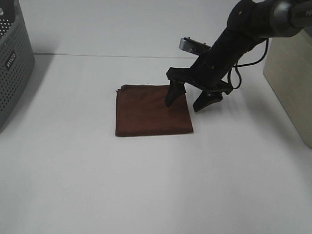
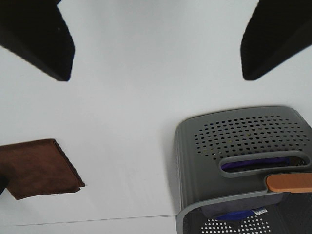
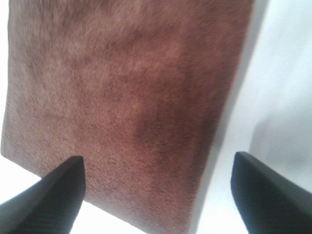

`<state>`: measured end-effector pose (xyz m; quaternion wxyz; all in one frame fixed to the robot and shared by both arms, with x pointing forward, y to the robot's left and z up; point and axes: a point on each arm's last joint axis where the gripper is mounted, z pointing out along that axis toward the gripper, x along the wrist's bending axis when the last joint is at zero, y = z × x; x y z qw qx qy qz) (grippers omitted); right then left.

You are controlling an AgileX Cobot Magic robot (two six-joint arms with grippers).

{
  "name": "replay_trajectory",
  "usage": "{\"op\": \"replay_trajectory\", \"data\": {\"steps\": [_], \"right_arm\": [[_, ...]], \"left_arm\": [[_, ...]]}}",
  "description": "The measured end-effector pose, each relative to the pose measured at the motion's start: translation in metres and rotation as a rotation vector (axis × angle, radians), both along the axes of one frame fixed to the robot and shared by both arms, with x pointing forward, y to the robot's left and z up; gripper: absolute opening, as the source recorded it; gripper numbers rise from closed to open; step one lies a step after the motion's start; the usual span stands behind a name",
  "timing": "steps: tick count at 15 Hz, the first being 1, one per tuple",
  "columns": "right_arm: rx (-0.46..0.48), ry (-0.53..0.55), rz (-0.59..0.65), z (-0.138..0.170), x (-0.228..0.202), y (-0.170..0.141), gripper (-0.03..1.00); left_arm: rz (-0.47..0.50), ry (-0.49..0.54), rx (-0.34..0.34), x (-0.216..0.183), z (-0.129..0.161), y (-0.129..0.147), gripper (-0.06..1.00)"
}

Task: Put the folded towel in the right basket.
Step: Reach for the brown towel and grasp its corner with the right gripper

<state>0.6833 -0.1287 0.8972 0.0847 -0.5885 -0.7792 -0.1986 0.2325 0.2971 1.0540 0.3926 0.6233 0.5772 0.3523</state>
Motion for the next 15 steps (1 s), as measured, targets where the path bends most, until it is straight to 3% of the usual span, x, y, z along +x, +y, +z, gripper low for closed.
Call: {"op": "replay_trajectory", "data": {"steps": [7,11,13,15], "right_arm": [[0.038,0.014,-0.026,-0.017,0.007,-0.008,0.77],[0.164,0.054,-0.054,-0.028,0.009,0.002,0.74],[0.18,0.056,-0.049,-0.033,0.008,0.007,0.6],[0.164,0.049,-0.035,-0.038,0.006,0.014,0.35]], "left_arm": [[0.0,0.0,0.0,0.0,0.0,0.0,0.88],[0.0,0.0,0.0,0.0,0.0,0.0,0.88],[0.0,0.0,0.0,0.0,0.0,0.0,0.88],[0.0,0.0,0.0,0.0,0.0,0.0,0.88]]}}
